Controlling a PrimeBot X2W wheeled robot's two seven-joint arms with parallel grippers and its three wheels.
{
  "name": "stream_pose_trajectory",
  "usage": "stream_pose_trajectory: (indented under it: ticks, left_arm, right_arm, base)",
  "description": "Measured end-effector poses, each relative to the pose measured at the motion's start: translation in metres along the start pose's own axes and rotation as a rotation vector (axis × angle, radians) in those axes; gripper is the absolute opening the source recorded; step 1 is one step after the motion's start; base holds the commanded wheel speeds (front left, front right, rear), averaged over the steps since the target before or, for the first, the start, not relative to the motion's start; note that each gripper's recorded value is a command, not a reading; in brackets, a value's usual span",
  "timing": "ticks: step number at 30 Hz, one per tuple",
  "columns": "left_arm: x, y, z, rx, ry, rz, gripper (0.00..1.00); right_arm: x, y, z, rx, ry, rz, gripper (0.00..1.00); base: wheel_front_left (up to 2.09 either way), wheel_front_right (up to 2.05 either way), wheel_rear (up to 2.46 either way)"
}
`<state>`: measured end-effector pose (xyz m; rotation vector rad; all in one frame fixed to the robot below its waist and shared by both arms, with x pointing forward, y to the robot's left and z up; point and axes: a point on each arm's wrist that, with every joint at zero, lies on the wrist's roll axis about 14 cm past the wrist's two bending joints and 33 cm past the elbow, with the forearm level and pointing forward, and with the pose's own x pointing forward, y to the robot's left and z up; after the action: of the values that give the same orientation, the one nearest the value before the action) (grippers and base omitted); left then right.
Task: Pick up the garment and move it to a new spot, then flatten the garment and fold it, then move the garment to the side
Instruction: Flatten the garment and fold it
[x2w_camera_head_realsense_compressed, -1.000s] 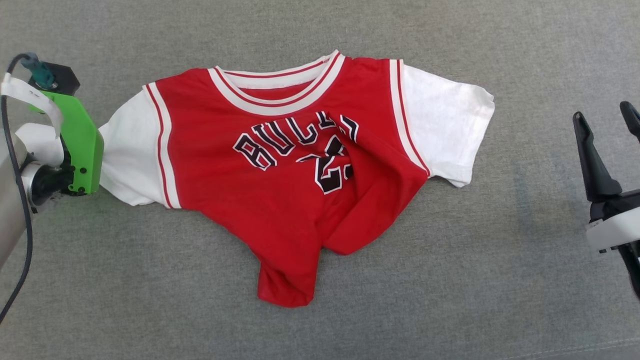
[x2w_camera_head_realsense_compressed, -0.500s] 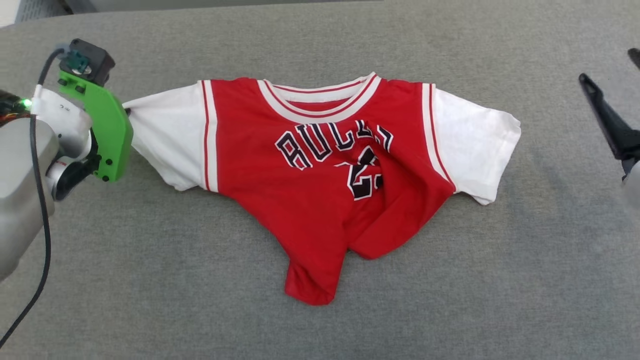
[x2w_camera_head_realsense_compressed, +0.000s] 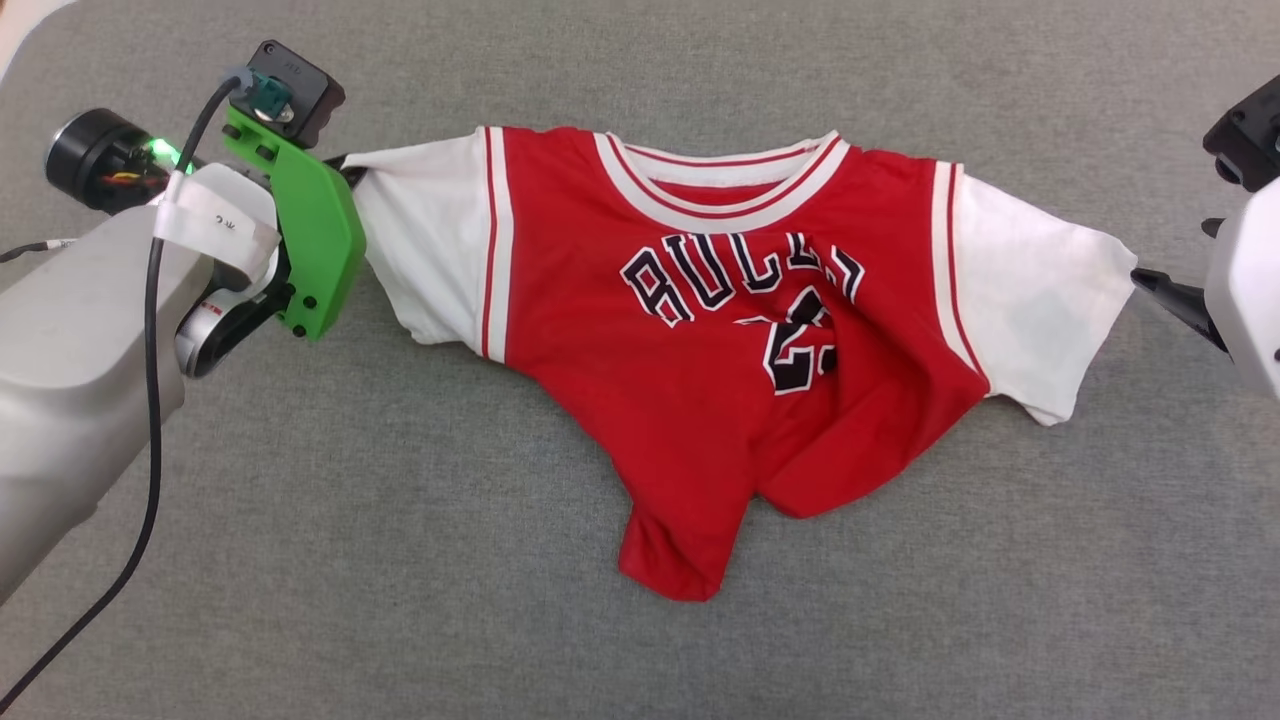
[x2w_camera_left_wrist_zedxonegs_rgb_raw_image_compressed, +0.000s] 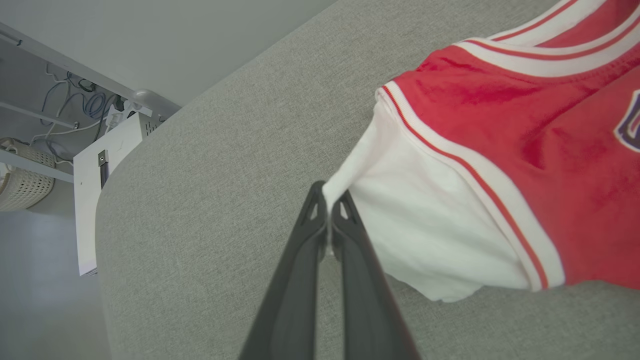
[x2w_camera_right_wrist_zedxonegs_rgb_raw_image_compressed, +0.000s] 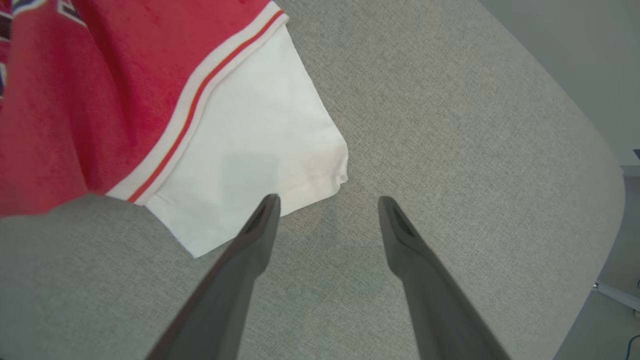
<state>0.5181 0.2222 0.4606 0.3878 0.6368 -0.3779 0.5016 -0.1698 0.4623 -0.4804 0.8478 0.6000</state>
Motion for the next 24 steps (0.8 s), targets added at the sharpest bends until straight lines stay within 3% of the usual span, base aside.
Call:
stream_pose_trajectory:
  ticks: [16, 21, 22, 23, 24]
  left_arm:
    - [0.026, -0.003, -0.015, 0.009, 0.006, -0.007, 0.00]
    - [0.031, -0.003, -0.022, 0.005, 0.023, -0.008, 0.00]
    - [0.031, -0.003, -0.022, 0.005, 0.022, -0.009, 0.00]
    - [0.031, -0.003, -0.022, 0.006, 0.021, -0.008, 0.00]
    - [0.031, -0.003, -0.020, 0.007, 0.018, -0.007, 0.00]
  right_arm:
    - [0.090, 0.002, -0.050, 0.035, 0.217, 0.071, 1.00]
    - [0.100, 0.009, -0.049, 0.080, 0.196, 0.116, 1.00]
    - [0.100, 0.010, -0.049, 0.082, 0.192, 0.118, 0.81]
    - [0.100, 0.010, -0.047, 0.079, 0.181, 0.118, 0.23]
    - [0.099, 0.009, -0.044, 0.075, 0.160, 0.112, 0.00]
  base:
    - [0.00, 0.00, 0.00]
    - [0.00, 0.00, 0.00]
    - [0.00, 0.00, 0.00]
    - [0.00, 0.00, 0.00]
    - [0.00, 0.00, 0.00]
